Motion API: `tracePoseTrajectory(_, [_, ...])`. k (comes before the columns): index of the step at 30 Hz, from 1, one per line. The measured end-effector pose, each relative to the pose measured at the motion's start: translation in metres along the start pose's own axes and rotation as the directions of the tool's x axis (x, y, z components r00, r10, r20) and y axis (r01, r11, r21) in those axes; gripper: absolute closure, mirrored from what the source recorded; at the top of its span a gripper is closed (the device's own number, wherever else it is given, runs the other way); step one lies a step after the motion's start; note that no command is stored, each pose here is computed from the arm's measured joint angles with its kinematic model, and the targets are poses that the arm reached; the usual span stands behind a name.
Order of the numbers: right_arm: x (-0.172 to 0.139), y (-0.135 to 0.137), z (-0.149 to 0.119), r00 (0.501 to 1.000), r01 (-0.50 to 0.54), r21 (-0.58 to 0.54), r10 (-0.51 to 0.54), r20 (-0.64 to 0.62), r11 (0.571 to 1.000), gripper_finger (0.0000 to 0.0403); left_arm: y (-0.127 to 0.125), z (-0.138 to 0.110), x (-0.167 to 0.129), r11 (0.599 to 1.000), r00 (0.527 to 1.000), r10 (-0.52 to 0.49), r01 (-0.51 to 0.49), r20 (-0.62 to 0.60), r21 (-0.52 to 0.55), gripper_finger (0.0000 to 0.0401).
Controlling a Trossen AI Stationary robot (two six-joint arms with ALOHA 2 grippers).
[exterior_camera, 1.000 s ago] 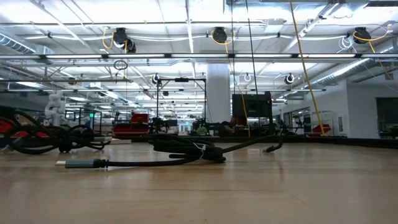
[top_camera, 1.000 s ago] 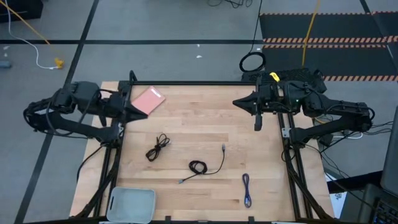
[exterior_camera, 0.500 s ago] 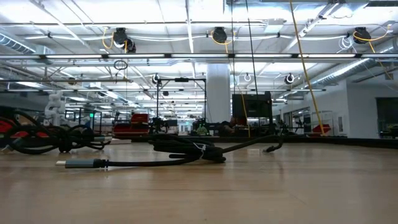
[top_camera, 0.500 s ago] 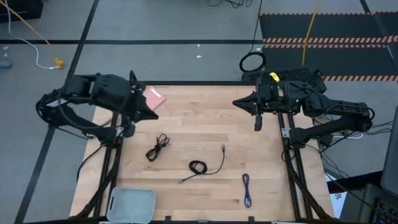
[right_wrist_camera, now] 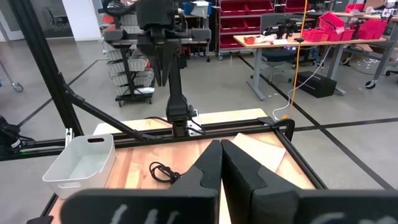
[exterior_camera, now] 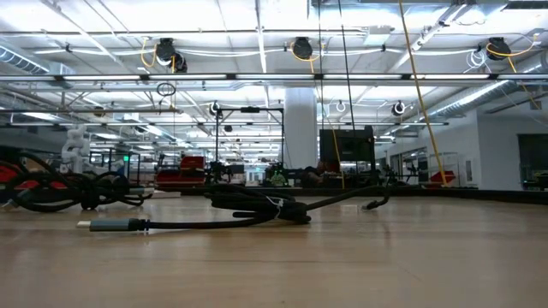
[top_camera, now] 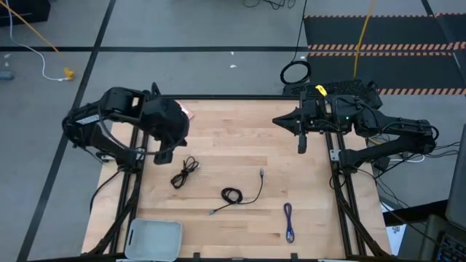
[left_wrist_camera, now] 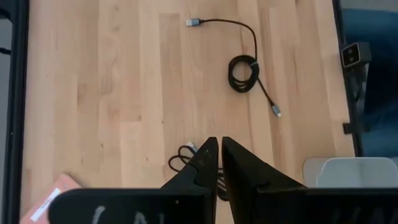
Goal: Pick and place USB-C Cables
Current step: Put the left black charger cable into the white bin
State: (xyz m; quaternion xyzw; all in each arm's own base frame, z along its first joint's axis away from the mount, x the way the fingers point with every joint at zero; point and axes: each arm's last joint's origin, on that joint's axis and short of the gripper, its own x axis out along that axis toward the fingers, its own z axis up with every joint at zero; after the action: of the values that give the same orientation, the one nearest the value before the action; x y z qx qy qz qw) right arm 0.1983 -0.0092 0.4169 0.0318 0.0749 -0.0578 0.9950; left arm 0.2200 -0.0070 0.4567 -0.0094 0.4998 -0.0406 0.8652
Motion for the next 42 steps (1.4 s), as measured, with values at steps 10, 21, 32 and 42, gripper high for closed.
tracePoseTrajectory(10, [0.0,0.0,0.0,1.0,-0.001,0.0,0.001,0.0,1.0,0.0403,0.0,-0.001,-0.001,0.999,1.0,-0.001,0.001,0.005,-0.034,0.0375])
tracePoseTrajectory(21, [0.0,0.0,-0.002,1.0,0.0,-0.001,0.0,-0.022,1.0,0.0403,-0.008,-0.001,-0.001,0.999,1.0,-0.018,0.018,0.003,-0.029,0.0375])
tracePoseTrajectory(32, [0.0,0.005,-0.004,0.999,-0.026,-0.007,0.026,-0.038,1.0,0.0403,-0.015,-0.008,0.016,0.999,0.997,0.018,-0.021,-0.069,-0.043,0.0375])
tracePoseTrajectory(42, [-0.001,0.01,-0.004,0.998,-0.05,-0.01,0.05,-0.04,0.999,0.0403,-0.013,-0.03,0.068,0.993,0.954,0.032,-0.065,-0.297,-0.1,0.0375])
